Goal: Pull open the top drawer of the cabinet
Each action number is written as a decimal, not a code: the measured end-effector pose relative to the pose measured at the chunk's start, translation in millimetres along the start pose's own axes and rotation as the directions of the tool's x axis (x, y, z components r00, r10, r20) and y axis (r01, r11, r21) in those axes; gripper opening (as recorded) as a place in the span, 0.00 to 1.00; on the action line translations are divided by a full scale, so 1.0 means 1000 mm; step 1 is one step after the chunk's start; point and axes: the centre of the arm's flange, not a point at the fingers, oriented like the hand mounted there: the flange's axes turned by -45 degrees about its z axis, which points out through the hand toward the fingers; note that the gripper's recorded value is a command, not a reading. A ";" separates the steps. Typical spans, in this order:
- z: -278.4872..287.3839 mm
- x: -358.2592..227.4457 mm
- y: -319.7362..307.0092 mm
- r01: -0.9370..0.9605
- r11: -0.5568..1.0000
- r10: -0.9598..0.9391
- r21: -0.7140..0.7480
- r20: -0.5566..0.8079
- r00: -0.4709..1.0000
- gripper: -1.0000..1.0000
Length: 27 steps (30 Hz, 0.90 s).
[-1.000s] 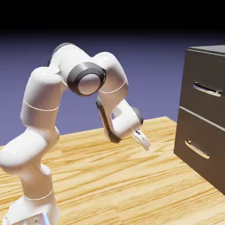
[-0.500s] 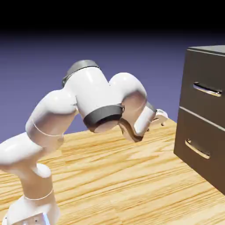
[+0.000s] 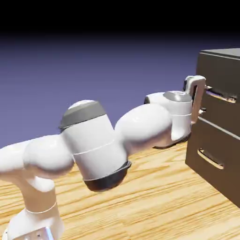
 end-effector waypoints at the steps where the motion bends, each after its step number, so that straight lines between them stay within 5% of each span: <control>1: 0.009 0.000 -0.001 -0.001 1.000 0.001 0.000 0.000 1.000 0.50; 5: 0.045 0.000 0.000 -0.001 1.000 0.001 0.000 0.000 1.000 0.50; 6: 0.050 0.000 0.000 0.000 1.000 0.000 0.000 0.000 1.000 0.00; 27: -0.146 0.000 0.000 0.000 1.000 0.000 0.001 0.000 1.000 0.00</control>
